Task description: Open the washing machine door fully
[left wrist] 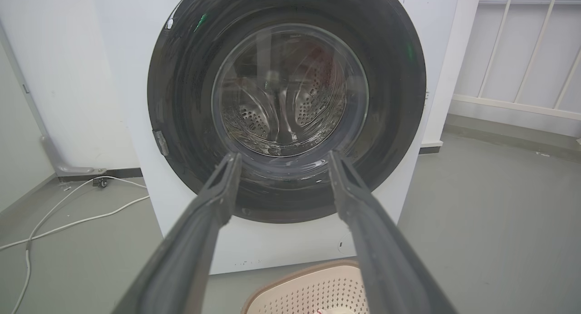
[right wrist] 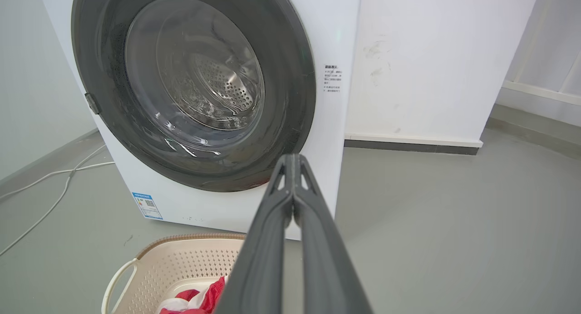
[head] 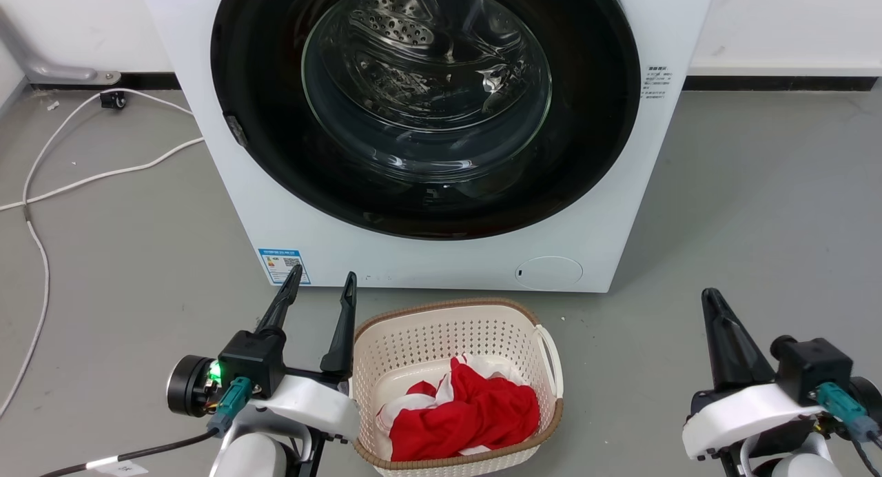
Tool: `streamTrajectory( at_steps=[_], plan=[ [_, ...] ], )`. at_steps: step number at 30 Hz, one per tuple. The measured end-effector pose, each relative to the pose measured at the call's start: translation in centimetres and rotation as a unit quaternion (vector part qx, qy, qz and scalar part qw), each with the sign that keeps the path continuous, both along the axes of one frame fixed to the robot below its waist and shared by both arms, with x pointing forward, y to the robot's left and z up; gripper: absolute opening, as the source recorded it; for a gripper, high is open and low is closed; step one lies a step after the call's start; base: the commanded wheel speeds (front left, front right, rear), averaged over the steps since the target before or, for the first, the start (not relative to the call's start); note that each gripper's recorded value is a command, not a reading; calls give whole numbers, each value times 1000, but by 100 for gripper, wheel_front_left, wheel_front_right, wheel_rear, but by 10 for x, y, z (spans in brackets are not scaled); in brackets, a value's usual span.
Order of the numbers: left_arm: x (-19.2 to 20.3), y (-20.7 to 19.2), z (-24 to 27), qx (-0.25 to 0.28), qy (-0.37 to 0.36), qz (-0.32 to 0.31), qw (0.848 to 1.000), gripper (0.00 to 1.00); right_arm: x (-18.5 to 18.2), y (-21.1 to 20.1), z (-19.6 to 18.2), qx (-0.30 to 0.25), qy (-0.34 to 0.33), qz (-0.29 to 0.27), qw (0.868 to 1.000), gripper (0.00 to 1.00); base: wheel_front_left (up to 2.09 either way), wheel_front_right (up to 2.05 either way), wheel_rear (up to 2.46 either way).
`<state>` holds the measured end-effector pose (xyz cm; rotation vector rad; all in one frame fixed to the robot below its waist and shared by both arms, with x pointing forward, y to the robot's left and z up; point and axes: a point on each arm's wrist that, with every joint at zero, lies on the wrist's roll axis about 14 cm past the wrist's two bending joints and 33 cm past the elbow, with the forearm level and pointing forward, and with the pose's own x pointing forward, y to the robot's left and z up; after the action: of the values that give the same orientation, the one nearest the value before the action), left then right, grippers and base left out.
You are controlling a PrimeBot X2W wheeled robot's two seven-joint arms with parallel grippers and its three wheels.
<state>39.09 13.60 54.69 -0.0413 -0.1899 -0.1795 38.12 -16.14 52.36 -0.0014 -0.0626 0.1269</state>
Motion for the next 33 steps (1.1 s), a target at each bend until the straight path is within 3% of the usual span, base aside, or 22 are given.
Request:
streamTrajectory(
  at_steps=[3, 6, 8, 10, 14, 18, 23, 31, 33],
  plan=[
    [0, 0, 0, 0, 0, 0, 1000, 100, 1, -1, 6, 29, -13, -2, 1000, 0, 0, 0, 0],
    [0, 0, 0, -1, 0, 1, 1000, 100, 2, -8, 16, 94, -35, -14, 995, 0, 0, 0, 0],
    [0, 1, 0, -1, 0, 1, 1000, 100, 3, -17, 23, 192, -48, -27, 980, 0, 0, 0, 0],
    [0, 1, 0, -1, 0, 2, 1000, 100, 4, -26, 27, 242, -60, -39, 968, 0, 0, 0, 0],
    [0, 2, 0, -4, 1, 4, 1000, 100, 10, -39, 41, 379, -86, -50, 920, 0, 0, 0, 0],
    [1, 2, -2, -4, 3, 4, 1000, 100, 20, -46, 54, 508, -103, -46, 854, 0, 0, 0, 0],
    [6, 2, -5, -4, 7, 5, 1000, 100, 41, -59, 72, 588, -110, -34, 801, 0, 0, 0, 0],
    [22, 3, -4, -5, 4, 6, 1000, 100, 102, -69, 100, 603, -82, 6, 793, 0, 0, 0, 0],
    [26, 3, -5, -5, 5, 7, 1000, 100, 117, -68, 105, 598, -67, 17, 799, 0, 0, 0, 0]
  ],
)
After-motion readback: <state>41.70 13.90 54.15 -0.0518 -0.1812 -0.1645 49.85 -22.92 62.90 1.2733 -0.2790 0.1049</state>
